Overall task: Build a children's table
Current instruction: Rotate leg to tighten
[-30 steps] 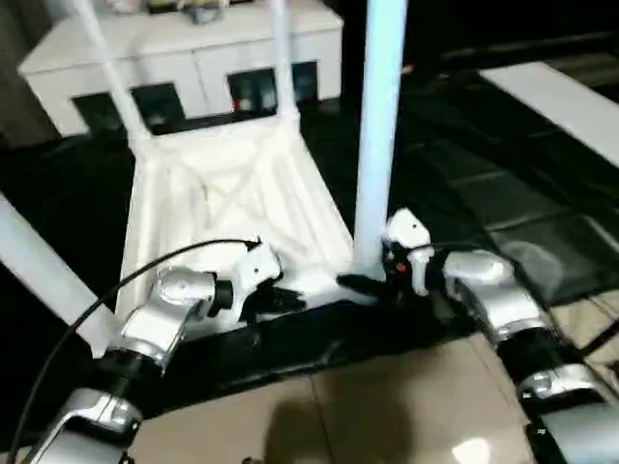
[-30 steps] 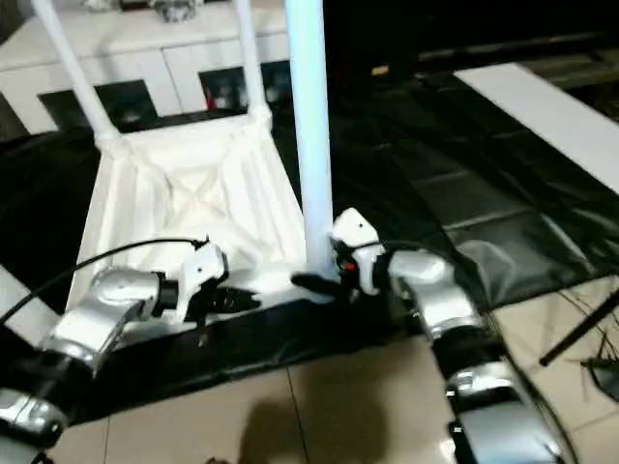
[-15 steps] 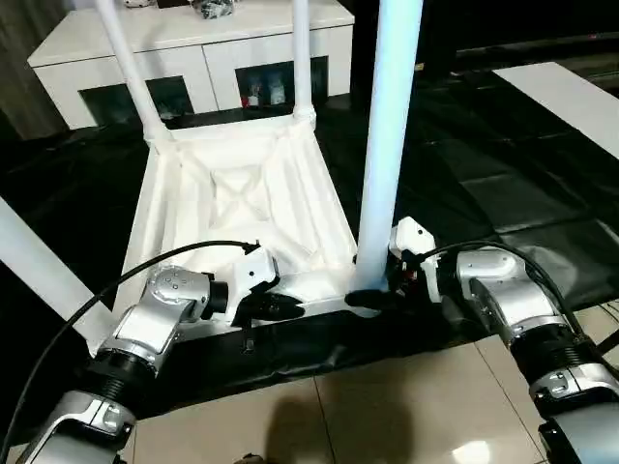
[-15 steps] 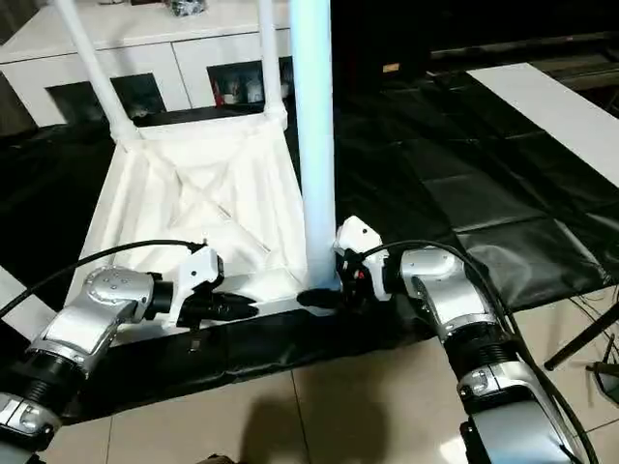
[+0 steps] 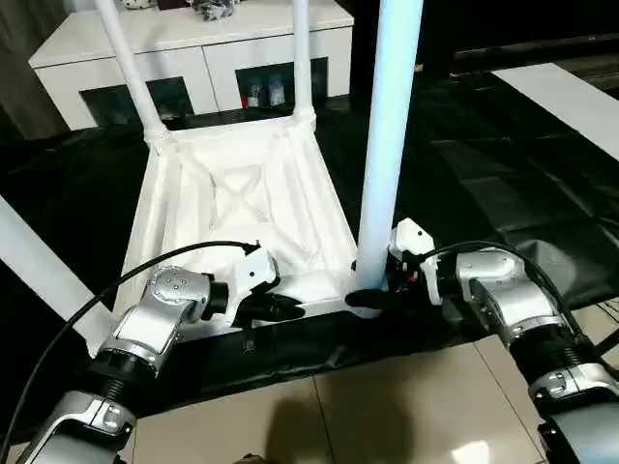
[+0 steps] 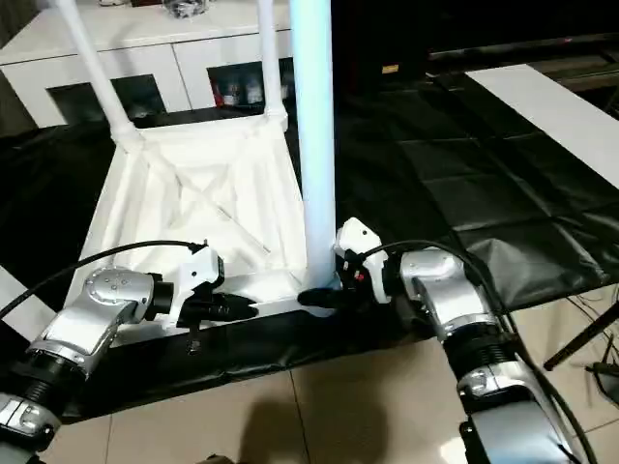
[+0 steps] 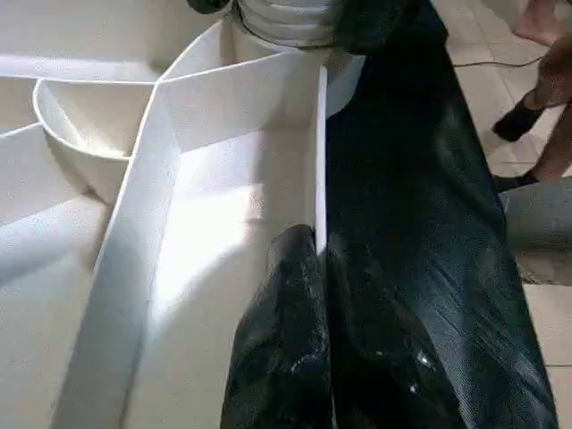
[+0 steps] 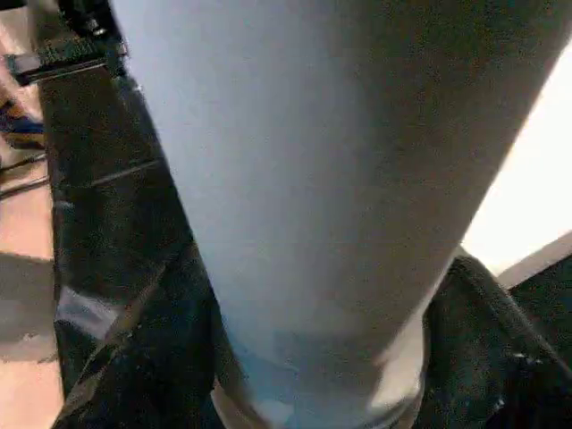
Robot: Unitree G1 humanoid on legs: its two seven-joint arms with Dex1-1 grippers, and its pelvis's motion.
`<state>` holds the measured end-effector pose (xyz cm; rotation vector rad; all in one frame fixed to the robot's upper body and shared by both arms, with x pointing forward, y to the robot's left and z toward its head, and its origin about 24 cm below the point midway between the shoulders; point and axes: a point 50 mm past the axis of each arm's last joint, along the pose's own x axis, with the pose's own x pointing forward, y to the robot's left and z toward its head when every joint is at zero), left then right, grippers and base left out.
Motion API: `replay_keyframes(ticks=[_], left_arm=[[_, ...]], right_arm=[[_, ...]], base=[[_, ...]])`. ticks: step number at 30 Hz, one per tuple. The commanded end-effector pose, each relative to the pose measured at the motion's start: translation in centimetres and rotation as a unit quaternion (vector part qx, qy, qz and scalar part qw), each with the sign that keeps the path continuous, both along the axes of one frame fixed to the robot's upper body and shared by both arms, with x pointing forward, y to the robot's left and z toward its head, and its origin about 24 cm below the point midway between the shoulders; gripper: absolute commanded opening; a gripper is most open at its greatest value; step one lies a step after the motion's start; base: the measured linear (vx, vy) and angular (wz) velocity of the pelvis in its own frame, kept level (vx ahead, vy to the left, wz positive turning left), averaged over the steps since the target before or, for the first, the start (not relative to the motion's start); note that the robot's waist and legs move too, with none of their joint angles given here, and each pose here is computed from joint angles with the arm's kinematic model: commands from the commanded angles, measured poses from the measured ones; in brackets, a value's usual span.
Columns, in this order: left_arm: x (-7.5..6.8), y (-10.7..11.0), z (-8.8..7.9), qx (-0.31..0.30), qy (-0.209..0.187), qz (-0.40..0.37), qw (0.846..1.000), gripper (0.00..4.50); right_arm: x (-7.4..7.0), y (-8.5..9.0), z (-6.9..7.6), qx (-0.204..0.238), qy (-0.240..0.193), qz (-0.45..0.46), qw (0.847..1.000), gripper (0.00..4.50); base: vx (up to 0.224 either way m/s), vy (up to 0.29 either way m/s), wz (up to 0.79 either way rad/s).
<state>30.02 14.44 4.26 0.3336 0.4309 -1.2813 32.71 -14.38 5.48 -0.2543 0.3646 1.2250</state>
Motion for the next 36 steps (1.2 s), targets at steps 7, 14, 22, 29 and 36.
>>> replay_keyframes(ticks=[7,14,22,29,36], left_arm=[[2.7,-3.0,-0.3,0.015,-0.032,0.118,0.992,0.00],[5.2,-6.3,0.0,0.031,-0.057,0.258,0.964,0.00],[5.2,-6.7,0.0,0.033,-0.073,0.245,0.966,0.00],[4.8,-5.2,0.0,0.030,-0.082,0.211,0.974,0.00],[3.2,-3.2,-0.3,0.013,-0.077,0.113,0.991,0.00]], right_arm=[[2.8,1.6,-2.0,-0.004,-0.004,-0.287,0.958,2.67],[3.9,5.1,-2.9,0.027,0.045,-0.504,0.862,2.67],[4.5,7.1,-1.6,0.073,0.035,-0.488,0.869,3.57],[4.9,6.0,-0.5,0.035,-0.033,-0.412,0.910,4.15],[3.2,2.8,-0.5,0.002,-0.067,-0.202,0.977,4.15]], base=[[0.000,0.000,0.00],[0.000,0.000,0.00],[0.000,0.000,0.00],[0.000,0.000,0.00],[0.000,0.000,0.00]])
